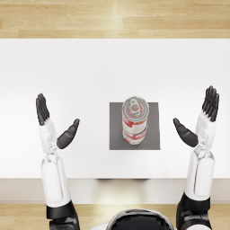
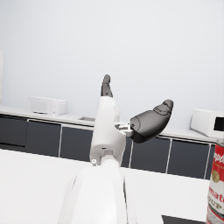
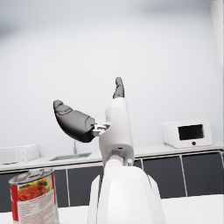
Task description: Pick up the red can on the left and place it in the middle, then pick up the red can on the right and place it on top of the can in the middle
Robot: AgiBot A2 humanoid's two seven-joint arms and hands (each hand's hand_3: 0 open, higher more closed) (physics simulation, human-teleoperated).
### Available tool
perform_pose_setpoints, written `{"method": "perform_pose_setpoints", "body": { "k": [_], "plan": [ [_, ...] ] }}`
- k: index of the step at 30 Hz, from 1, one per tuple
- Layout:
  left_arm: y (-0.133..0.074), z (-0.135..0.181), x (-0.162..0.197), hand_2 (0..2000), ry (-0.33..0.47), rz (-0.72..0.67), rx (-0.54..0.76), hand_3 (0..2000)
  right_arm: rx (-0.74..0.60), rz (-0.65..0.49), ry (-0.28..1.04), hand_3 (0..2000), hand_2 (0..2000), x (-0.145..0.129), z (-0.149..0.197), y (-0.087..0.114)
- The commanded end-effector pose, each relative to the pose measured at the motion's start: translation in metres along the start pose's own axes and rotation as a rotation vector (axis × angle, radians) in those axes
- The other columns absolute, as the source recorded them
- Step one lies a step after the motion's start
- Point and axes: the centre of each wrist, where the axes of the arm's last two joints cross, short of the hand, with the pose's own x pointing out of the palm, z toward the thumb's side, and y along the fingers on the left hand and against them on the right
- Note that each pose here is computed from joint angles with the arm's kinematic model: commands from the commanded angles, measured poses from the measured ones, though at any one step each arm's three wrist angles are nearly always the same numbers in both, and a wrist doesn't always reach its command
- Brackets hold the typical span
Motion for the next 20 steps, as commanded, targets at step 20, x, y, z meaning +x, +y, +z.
{"method": "perform_pose_setpoints", "body": {
  "k": [20],
  "plan": [
    [0.0, -0.004, -0.007, 0, 0.003, 0.025, -0.014, 0, 0.033, -0.061, 0.012, 0, 0, -0.021, -0.014, 0.008]
  ]
}}
